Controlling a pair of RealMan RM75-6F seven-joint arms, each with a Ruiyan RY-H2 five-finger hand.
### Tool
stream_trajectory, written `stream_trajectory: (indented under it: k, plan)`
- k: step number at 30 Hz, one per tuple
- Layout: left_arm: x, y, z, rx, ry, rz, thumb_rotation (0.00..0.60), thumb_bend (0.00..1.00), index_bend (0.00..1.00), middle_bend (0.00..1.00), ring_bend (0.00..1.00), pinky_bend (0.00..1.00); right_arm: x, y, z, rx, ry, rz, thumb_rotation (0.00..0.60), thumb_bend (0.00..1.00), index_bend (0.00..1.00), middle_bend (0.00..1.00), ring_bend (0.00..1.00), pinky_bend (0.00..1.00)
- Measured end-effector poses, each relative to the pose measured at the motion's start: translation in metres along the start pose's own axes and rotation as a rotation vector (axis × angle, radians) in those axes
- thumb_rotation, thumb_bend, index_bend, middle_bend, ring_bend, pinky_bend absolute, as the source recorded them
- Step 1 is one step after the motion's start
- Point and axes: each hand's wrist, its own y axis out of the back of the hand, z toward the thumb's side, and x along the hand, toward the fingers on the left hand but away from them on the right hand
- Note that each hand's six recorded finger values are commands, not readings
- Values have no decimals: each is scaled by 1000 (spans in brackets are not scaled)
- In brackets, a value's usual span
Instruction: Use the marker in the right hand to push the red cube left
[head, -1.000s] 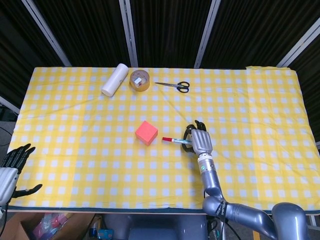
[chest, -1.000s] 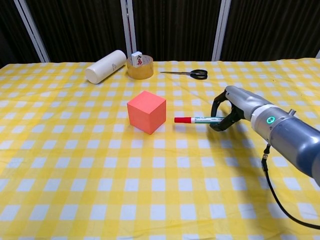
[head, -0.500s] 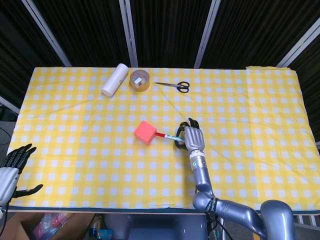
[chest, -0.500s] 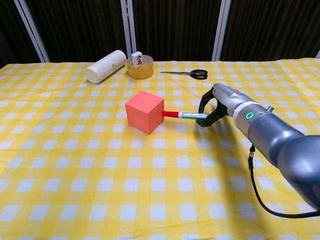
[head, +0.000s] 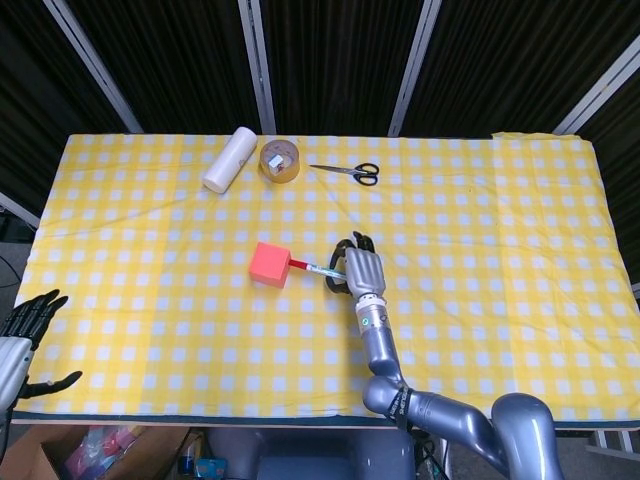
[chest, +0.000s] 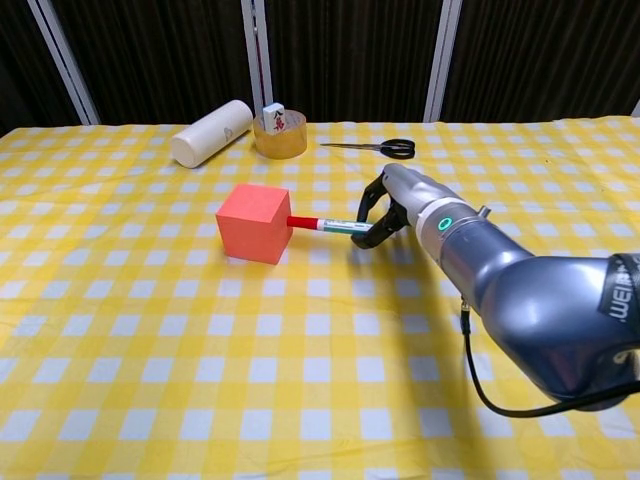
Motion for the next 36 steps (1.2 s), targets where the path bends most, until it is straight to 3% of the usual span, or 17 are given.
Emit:
stream_trajectory:
  k: [14, 23, 28, 36]
  plan:
    - [-3, -1, -2, 3, 9, -9, 600, 0, 0, 0, 0, 0, 2, -20, 42, -1, 73, 23, 600, 388, 602, 278, 42, 52]
    - [-3, -1, -4, 7, 14, -11, 600, 0, 0, 0, 0, 0, 6, -27, 48, 21, 86, 33, 600, 388, 602, 278, 42, 52]
    - [-3, -2, -5, 7, 16, -13, 600, 0, 0, 0, 0, 0, 5, -16, 35, 58, 80, 8, 600, 388, 602, 278, 42, 52]
    - [-2, -3, -4, 9, 21, -19, 600, 0, 0, 0, 0, 0, 11, 22, -4, 111, 65, -36, 600, 388, 602, 278, 42, 52]
